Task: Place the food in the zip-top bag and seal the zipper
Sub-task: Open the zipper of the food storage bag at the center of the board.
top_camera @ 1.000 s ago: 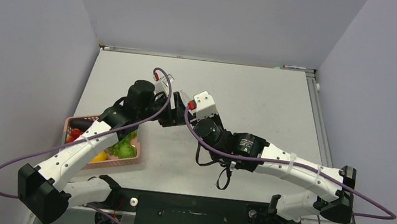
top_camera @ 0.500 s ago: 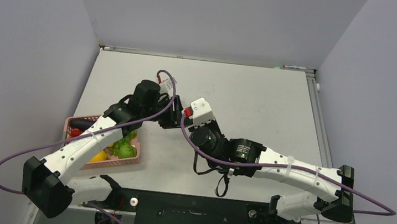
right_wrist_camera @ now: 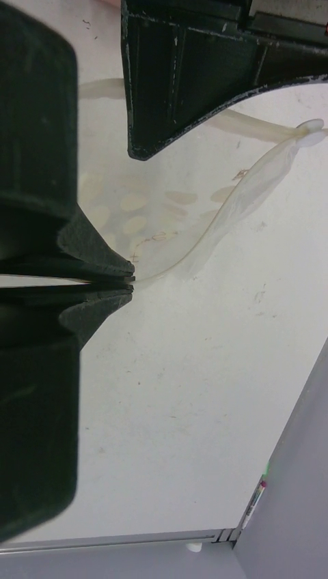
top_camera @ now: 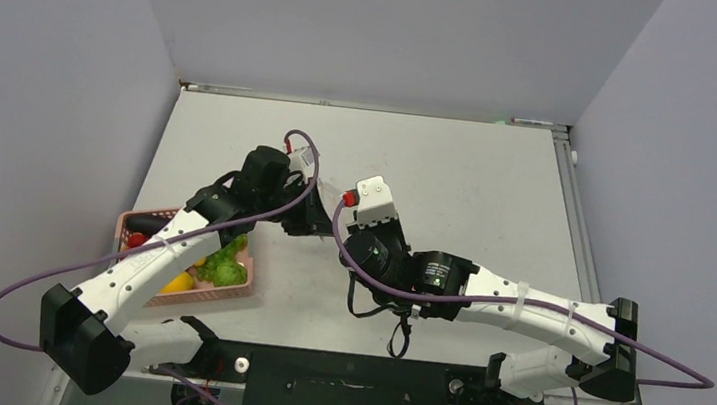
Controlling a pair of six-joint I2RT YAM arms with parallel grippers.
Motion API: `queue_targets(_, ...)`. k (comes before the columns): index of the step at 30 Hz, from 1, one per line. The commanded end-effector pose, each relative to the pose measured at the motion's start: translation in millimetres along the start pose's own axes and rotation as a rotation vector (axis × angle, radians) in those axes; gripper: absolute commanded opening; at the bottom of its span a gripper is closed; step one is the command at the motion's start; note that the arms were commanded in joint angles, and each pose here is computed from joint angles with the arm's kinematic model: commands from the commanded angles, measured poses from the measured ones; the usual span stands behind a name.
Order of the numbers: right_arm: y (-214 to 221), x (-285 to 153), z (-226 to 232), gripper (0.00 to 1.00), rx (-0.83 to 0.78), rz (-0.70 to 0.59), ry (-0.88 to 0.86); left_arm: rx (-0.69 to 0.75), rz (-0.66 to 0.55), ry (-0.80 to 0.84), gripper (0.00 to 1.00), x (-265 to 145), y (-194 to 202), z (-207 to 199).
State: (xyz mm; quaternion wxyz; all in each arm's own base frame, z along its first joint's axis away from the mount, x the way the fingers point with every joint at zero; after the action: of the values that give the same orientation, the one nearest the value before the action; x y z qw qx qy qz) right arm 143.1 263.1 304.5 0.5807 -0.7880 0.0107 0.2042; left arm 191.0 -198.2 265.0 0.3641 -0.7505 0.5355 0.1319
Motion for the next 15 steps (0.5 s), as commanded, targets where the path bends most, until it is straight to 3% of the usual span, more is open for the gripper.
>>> queue_targets(1,-3.9,-0.9,-2.7,0.05,0.038,-0.015,0.082,0.087,-0.041,0.025,0.00,-19.2,-6.9,-15.2)
queue_targets(9,-1.4,-1.8,-8.1,0.05,0.075,-0.006,0.125,0.171,-0.031,-0.046,0.00,-31.9,-8.8,-13.5)
queue_targets(15,2.8,0.9,-5.1,0.05,0.092,0.050,0.042,0.286,-0.015,-0.062,0.00,-47.1,-18.2,-24.2)
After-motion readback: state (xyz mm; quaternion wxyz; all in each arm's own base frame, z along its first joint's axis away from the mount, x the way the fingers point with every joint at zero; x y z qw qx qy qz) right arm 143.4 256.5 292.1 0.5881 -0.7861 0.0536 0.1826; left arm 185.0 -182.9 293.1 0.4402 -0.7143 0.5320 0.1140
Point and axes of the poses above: each gripper's point midway between its finger pads, its own x axis out along the fingers, its own z axis along the line the jaws close on, y = z × x, the point moved 8 cm from there along -x, back along the fingers
